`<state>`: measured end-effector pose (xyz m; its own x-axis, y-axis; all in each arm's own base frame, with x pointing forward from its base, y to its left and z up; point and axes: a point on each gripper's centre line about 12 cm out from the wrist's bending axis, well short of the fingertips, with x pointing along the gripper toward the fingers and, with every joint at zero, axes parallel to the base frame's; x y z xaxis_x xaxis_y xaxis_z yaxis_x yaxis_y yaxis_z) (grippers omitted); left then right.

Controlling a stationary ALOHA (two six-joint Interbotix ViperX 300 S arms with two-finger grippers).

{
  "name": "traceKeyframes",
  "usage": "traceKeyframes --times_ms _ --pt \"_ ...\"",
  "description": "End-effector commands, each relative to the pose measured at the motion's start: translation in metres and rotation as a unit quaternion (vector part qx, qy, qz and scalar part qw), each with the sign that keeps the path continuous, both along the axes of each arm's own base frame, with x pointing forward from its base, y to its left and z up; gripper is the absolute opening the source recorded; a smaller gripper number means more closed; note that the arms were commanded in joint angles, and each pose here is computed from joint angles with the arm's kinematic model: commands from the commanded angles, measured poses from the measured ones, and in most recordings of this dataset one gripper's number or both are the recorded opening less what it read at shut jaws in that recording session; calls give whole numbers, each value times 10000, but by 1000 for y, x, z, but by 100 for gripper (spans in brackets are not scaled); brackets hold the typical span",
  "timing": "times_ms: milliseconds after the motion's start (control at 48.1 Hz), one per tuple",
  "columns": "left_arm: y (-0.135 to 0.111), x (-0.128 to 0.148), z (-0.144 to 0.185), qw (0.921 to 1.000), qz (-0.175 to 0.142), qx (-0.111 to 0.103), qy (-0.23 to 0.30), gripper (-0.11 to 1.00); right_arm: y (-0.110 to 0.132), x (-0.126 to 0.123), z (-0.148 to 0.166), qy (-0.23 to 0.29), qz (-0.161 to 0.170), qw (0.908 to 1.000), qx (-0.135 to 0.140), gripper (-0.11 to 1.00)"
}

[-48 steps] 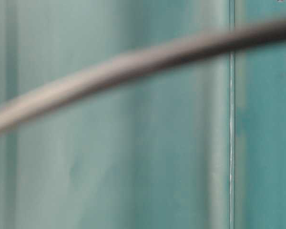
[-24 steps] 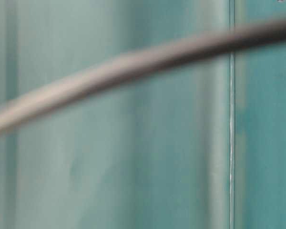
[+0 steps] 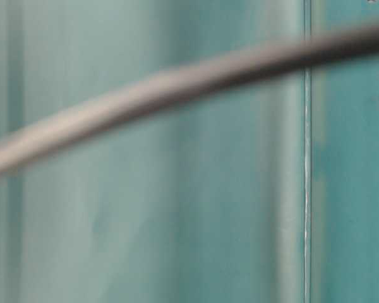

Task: Insert the wire through the hole in the metal fitting marked with a red label.
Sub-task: 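Align the wire tip with the bracket hole using the right gripper, then push the wire leftward through the red-ringed bracket hole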

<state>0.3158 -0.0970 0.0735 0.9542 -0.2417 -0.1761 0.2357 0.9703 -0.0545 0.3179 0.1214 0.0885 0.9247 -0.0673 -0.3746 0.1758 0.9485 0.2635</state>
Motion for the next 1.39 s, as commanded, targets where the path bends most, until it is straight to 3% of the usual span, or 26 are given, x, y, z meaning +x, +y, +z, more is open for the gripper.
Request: traceKeyframes --times_ms 0,1372 --pt "-2 3 11 9998 -31 -51 -193 9 -2 7 9 -144 -68 9999 38 0" --pt "-3 4 11 10000 -34 -31 -87 9 -4 39 11 -149 -35 9996 -240 0"
